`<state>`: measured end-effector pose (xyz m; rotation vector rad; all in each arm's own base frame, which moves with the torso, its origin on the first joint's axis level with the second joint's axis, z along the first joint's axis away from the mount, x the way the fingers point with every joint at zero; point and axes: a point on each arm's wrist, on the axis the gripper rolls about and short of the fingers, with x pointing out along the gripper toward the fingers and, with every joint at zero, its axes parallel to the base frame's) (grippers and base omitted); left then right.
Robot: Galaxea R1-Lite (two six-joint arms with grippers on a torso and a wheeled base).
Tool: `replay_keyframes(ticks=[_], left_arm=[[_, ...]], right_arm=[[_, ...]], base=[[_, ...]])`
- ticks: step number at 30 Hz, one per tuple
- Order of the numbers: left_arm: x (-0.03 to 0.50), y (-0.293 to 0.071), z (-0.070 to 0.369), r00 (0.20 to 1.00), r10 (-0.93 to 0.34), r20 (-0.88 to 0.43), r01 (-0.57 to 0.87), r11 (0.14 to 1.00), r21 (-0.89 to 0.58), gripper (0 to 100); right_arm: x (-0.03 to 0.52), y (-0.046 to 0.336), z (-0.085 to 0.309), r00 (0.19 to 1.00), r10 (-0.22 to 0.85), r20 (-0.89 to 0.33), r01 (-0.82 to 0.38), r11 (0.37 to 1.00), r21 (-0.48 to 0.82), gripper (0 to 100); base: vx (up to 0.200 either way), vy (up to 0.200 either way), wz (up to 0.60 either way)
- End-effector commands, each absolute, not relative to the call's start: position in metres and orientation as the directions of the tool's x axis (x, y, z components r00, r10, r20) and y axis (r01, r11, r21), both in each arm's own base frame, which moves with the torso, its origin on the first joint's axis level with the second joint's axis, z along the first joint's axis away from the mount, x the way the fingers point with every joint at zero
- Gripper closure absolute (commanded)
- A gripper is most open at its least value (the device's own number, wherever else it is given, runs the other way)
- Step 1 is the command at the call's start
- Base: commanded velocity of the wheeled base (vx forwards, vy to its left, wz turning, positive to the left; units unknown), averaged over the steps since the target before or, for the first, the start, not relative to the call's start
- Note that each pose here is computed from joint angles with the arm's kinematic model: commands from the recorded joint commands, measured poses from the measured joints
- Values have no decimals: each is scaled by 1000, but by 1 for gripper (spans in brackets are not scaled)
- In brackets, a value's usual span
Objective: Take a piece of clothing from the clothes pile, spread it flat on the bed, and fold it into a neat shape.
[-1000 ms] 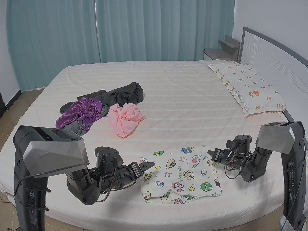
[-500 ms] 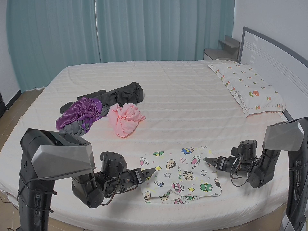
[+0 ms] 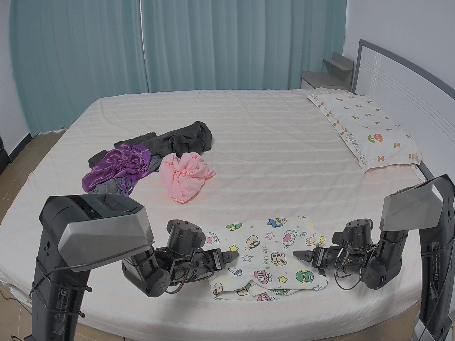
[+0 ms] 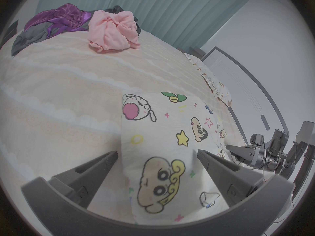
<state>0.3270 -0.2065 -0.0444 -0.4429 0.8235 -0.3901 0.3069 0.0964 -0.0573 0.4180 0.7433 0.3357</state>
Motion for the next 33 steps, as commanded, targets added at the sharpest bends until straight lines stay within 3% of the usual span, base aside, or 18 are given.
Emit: replay_keyframes(ticks=[1, 2, 3, 33], left_arm=[[331, -216, -45, 616, -504, -605, 175, 837, -519, 100], [331, -216, -46, 614, -504, -608, 175, 837, -518, 100], [331, -217, -45, 613, -505, -608, 176, 837, -518, 100], [327, -213, -40, 644, -509, -571, 142, 813, -564, 100]], right_arm=[[306, 105, -65, 670, 454, -587, -166, 862, 478, 0], [307, 108, -66, 668, 460, -585, -173, 860, 479, 0], [308, 111, -66, 667, 469, -579, -184, 857, 482, 100], [308, 117, -68, 695, 485, -531, -210, 843, 495, 100]], base=[[0, 0, 0], [0, 0, 0], [0, 0, 0], [0, 0, 0]])
